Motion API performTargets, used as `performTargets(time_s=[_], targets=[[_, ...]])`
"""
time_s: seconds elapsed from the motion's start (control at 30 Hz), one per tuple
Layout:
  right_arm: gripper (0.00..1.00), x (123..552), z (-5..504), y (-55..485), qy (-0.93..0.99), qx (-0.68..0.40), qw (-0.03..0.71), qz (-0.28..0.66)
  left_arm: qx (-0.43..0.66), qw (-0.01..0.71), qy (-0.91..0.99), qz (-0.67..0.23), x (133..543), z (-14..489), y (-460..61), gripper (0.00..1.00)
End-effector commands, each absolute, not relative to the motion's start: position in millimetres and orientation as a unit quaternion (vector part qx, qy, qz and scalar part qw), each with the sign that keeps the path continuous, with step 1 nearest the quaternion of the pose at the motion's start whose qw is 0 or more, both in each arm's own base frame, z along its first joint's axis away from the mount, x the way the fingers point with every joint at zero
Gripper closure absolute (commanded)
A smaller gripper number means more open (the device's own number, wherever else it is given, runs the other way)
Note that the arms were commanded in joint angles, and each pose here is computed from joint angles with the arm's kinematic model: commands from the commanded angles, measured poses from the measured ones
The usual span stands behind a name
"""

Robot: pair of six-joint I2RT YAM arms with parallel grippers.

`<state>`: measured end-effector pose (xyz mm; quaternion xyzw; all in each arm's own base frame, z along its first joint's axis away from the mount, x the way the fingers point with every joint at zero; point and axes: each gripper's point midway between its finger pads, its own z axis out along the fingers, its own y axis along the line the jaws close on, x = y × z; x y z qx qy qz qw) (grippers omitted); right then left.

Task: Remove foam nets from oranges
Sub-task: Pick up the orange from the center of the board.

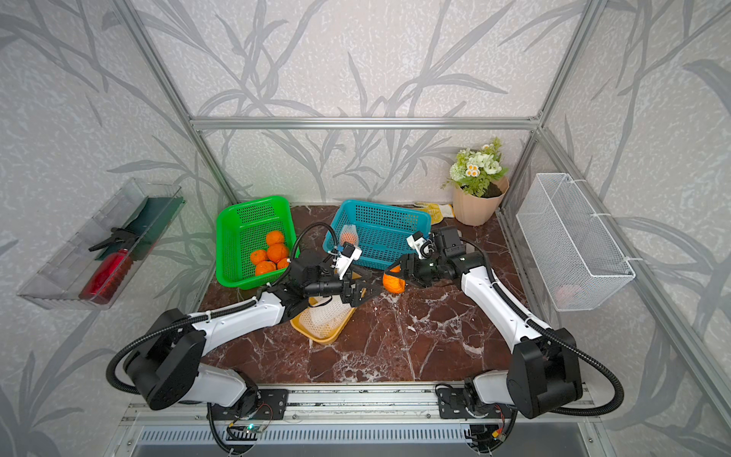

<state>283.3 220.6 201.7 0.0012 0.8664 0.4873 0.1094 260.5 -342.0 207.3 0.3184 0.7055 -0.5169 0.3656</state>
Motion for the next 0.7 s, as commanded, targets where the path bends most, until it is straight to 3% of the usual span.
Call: performTargets(time_s=[0.0, 0.33, 0.47, 0.67], targets=[[0.51, 280.7, 225.1, 231.7, 0.834, 0.003, 0.109, 0.541, 0.349, 0.413, 0.646, -0.539, 260.1, 240.1, -359.8, 0.01], [0.51, 277.4, 222.5, 239.8, 0.822, 0.018, 0.094, 0.561, 0.321, 0.406, 0.712, -0.475, 291.0, 210.4, -375.6, 0.01], [0.51, 275.6, 215.9, 239.0, 0.823, 0.030, 0.087, 0.560, 0.309, 0.396, 0.736, -0.454, 298.5, 206.0, -373.7, 0.23], [0.48, 278.7, 217.9, 243.1, 0.813, 0.039, 0.083, 0.575, 0.296, 0.366, 0.761, -0.445, 301.7, 200.9, -373.2, 0.48]])
